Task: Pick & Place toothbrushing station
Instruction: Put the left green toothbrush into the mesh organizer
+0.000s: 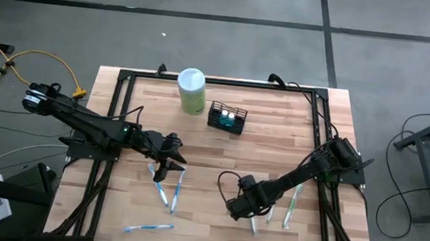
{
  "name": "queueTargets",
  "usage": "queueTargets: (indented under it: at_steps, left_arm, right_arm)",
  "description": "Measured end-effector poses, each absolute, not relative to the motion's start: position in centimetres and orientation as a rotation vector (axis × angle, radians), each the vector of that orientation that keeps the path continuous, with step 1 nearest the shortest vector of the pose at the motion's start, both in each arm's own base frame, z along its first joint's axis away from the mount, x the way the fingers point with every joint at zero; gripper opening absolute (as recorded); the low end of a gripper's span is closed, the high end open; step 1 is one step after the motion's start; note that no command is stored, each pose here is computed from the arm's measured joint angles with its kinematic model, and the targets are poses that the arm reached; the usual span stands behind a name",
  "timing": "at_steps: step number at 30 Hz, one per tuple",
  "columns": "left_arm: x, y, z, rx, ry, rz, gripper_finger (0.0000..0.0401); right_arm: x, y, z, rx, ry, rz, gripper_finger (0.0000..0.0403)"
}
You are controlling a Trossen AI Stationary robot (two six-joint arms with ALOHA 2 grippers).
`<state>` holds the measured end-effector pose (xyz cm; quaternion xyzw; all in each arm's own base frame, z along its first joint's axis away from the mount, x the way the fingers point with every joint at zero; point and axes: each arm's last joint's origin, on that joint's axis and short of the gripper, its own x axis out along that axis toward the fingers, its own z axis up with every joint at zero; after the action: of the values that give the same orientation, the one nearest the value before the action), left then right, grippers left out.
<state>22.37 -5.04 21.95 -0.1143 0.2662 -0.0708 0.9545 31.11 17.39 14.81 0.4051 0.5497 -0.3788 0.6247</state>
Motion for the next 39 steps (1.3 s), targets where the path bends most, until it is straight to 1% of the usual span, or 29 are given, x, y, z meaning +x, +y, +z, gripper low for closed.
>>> queueTargets:
  at_steps: [8,32,35,39]
  left_arm:
    - [22.4,-5.0,22.0,-0.232,0.54,-0.144,0.0127]
    - [22.4,-5.0,22.0,-0.233,0.54,-0.145,0.0127]
    - [22.4,-5.1,22.0,-0.233,0.54,-0.149,0.0127]
    - [22.4,-5.1,22.0,-0.233,0.54,-0.149,0.0127]
  right_arm:
    - [30.8,17.2,13.7,0.966,1.237,-0.848,0.0121]
    - [31.1,16.3,13.6,0.974,1.24,-0.872,0.0121]
    - [31.1,16.3,13.6,0.975,1.24,-0.877,0.0112]
    - [31.0,16.3,13.6,0.973,1.243,-0.882,0.0085]
